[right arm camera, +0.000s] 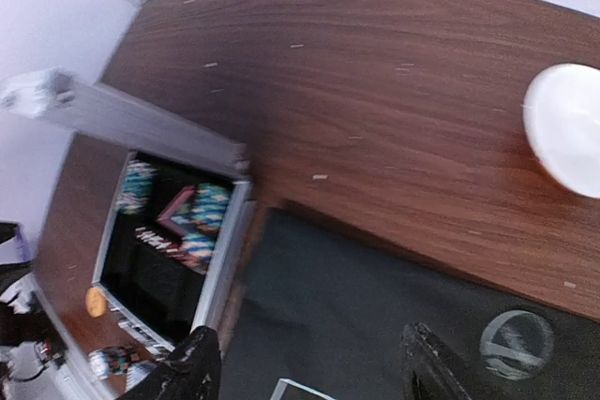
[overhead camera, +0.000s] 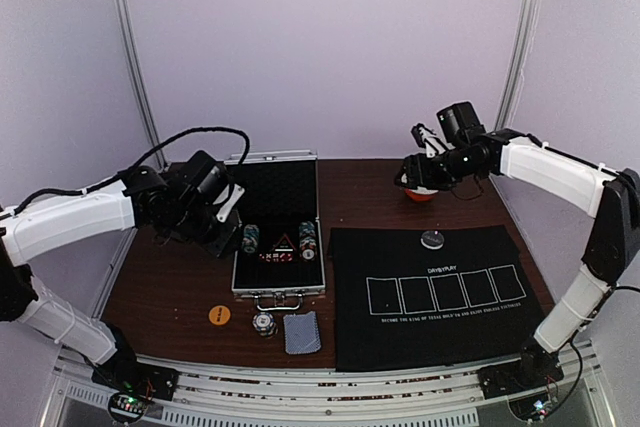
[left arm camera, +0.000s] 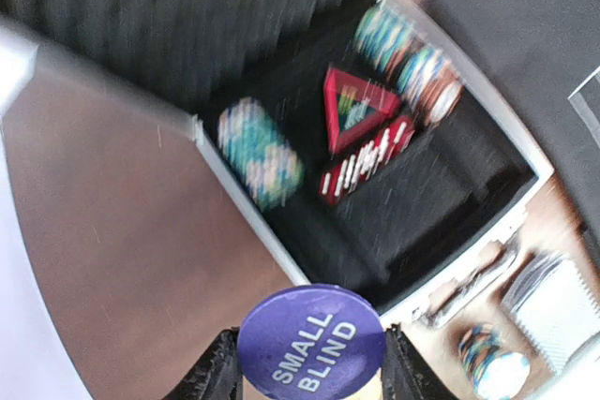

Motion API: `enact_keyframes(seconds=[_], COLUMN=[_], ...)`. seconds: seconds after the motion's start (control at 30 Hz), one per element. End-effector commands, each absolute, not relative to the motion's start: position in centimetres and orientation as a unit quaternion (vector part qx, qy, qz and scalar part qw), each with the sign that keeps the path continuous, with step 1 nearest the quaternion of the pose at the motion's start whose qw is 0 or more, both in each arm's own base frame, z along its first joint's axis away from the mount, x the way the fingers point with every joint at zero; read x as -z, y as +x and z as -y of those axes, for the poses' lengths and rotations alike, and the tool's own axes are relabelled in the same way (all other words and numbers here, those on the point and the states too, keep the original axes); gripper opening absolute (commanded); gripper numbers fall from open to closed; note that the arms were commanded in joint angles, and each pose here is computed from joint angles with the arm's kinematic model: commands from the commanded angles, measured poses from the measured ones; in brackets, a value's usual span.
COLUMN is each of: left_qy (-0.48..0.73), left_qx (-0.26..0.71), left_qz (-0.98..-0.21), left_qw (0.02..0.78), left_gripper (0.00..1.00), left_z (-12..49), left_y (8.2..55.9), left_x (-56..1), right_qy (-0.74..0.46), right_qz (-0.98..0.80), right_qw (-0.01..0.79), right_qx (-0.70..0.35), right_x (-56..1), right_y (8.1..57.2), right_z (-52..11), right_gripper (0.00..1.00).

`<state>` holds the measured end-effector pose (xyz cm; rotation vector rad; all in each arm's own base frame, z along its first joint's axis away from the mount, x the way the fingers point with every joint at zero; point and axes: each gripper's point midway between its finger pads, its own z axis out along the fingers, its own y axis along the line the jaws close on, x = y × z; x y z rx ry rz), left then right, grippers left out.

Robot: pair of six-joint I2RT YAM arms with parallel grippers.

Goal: Distribute texas hold em gaming equipment
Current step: Pick up the small blind button from the center of the board, then pass from the left arm to the right

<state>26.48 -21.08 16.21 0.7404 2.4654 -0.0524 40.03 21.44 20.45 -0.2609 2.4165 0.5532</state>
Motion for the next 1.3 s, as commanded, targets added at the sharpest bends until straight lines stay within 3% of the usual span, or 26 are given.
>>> enact_keyframes(seconds=[0.0, 0.2, 0.6, 0.7, 0.9, 1.07, 1.2, 1.27], left_qy=[0.372, 0.443, 0.456, 0.455, 0.457, 0.451, 0.450, 0.449], left_qx=[0.028, 0.048, 0.058, 0.061, 0.060, 0.052, 0.047, 0.046], left_qz=[-0.839, -0.768, -0.748, -0.746, -0.747, -0.749, -0.750, -0.751], left_qw=[0.396, 0.459, 0.479, 0.482, 0.479, 0.483, 0.482, 0.482], left_gripper=[0.19, 0.19, 0.19, 0.19, 0.18, 0.18, 0.18, 0.18], left_z=[25.9, 30.4, 31.7, 31.8, 31.9, 31.7, 31.6, 31.5], left_y=[28.2, 27.2, 27.5, 27.5, 27.5, 27.8, 27.9, 27.9], left_x=[-22.4, -25.7, -26.7, -27.0, -26.5, -26.6, -26.5, -26.5], right_qy=[-0.169, -0.203, -0.243, -0.246, -0.245, -0.247, -0.254, -0.253], right_qz=[-0.861, -0.775, -0.746, -0.747, -0.743, -0.740, -0.740, -0.742], right_qw=[0.283, 0.257, 0.221, 0.221, 0.215, 0.199, 0.196, 0.199], right_qx=[-0.387, -0.541, -0.579, -0.577, -0.584, -0.593, -0.591, -0.588], right_x=[-23.5, -27.4, -26.4, -26.3, -26.3, -26.1, -26.1, -26.3], right_y=[36.7, 32.4, 29.1, 29.2, 29.1, 28.6, 28.4, 28.5], right_z=[-32.4, -41.4, -47.3, -47.7, -48.0, -48.4, -48.3, -47.9], right_gripper=[0.67, 0.64, 0.56, 0.48, 0.20, 0.16, 0.00, 0.00])
